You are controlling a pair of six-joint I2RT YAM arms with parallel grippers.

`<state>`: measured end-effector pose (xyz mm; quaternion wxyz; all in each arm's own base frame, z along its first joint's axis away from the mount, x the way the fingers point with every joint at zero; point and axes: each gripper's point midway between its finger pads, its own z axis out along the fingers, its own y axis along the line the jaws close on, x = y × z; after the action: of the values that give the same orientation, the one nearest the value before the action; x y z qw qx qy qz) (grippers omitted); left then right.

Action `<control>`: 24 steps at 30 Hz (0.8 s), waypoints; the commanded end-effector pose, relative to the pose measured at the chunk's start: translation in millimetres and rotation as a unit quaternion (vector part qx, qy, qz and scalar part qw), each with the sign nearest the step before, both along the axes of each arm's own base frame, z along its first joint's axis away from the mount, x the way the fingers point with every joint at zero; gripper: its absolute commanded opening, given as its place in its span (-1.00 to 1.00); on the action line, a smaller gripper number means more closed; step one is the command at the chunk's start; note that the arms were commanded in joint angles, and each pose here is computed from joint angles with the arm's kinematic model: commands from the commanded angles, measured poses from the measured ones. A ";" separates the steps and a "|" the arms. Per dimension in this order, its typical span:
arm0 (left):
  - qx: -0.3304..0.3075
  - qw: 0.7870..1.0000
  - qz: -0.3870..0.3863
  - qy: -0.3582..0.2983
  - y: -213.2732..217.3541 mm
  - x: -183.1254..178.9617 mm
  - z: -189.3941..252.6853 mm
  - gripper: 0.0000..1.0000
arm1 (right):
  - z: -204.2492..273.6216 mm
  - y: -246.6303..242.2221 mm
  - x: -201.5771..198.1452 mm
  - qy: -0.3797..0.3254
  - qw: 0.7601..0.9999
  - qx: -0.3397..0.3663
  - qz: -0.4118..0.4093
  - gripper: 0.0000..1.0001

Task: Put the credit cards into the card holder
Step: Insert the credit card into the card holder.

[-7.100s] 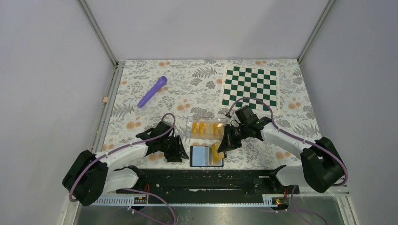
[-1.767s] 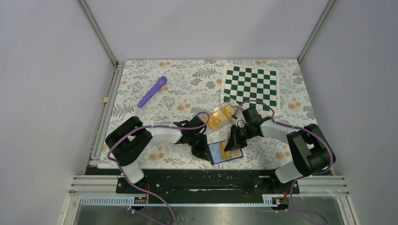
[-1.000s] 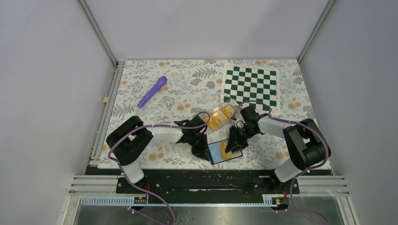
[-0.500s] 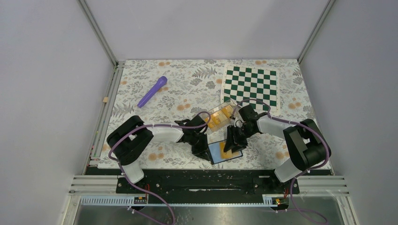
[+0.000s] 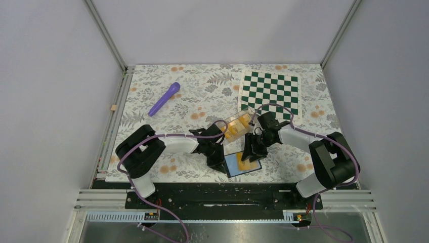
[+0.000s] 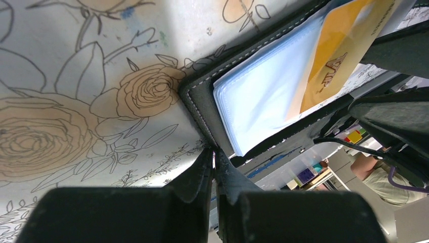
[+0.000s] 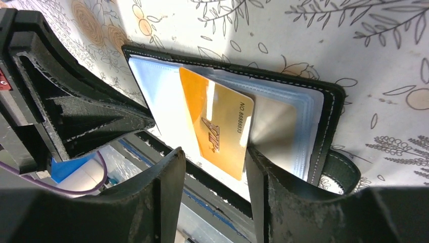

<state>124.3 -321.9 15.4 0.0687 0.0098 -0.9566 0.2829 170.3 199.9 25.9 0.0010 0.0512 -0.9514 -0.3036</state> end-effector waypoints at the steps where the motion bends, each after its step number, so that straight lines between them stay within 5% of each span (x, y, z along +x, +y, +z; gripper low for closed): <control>1: 0.081 0.996 0.006 -0.034 23.9 11.3 -28.4 -0.86 | -8.4 -9.0 20.7 -0.058 0.997 -0.040 -0.013 0.08; 24: 0.086 0.995 0.011 -0.055 25.7 18.4 -18.8 -0.89 | -20.6 -16.8 13.6 -0.032 0.995 -0.071 -0.064 0.12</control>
<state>125.9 -320.9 14.7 0.0678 0.0081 -0.9597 0.2727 190.2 198.6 25.5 -0.0435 0.0225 -0.9600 -0.2756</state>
